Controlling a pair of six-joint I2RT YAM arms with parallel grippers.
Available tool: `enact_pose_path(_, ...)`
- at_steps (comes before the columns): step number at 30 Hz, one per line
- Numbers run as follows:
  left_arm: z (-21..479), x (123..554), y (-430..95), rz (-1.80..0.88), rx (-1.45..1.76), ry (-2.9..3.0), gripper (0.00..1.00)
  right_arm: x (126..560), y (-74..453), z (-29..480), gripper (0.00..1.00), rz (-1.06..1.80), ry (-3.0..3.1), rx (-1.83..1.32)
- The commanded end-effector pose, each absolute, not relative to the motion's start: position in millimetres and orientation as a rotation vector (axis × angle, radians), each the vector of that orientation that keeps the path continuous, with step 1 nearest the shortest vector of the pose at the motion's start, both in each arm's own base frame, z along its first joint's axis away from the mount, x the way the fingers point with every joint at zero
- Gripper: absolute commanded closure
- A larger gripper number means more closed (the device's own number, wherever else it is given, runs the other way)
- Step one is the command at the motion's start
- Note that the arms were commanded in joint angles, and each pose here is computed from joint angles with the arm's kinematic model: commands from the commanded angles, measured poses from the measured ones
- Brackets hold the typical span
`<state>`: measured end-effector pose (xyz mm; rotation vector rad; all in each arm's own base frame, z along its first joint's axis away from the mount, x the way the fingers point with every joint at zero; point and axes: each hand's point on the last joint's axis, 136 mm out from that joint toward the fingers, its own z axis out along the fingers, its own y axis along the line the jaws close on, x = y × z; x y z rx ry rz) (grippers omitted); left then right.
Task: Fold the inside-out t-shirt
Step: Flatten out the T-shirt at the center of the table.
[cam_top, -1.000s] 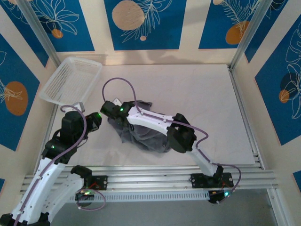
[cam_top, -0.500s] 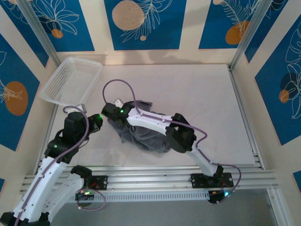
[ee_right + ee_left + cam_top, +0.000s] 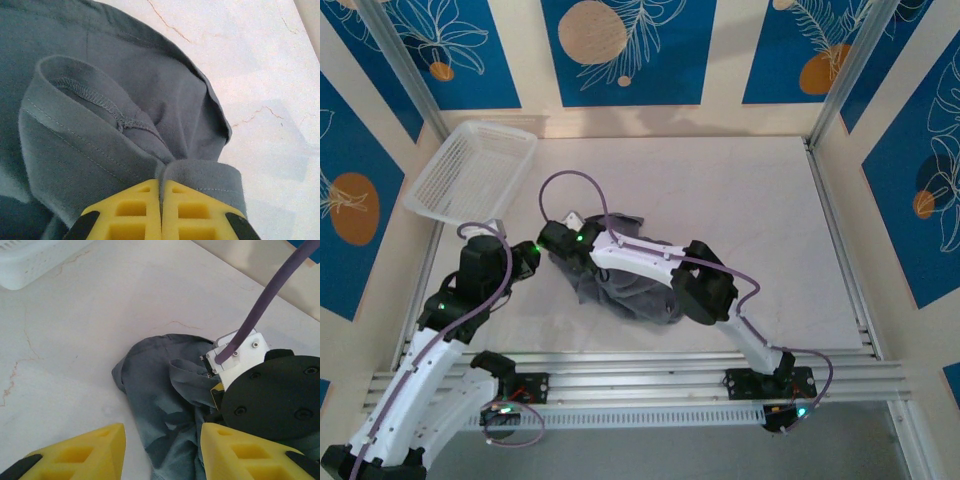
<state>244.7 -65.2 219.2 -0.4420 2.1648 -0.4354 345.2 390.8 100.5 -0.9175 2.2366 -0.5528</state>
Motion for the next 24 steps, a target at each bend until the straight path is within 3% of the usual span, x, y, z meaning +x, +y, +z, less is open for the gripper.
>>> enact_pose_path(1, 211, 248, -66, -0.424, -0.445, 2.199, 0.56, 348, 380, 163, 1.0, -0.448, 2.183, -0.771)
enact_pose_path(8, 164, 267, -77, -0.294, -0.346, 2.429, 0.54, 321, 316, 302, 1.0, 0.226, 2.056, -0.515)
enact_pose_path(12, 133, 291, -95, -0.288, -0.269, 2.544, 0.54, 284, 272, 362, 1.0, 0.761, 1.879, -0.447)
enact_pose_path(17, 93, 327, -112, -0.236, -0.199, 2.671, 0.49, 266, 232, 376, 1.0, 0.941, 1.816, -0.369)
enact_pose_path(22, 67, 357, -74, 0.174, -0.168, 2.671, 0.44, 261, 228, 367, 1.0, 0.958, 1.843, -0.373)
enact_pose_path(24, 65, 372, -74, 0.178, -0.153, 2.64, 0.44, 262, 226, 366, 1.0, 0.95, 1.845, -0.376)
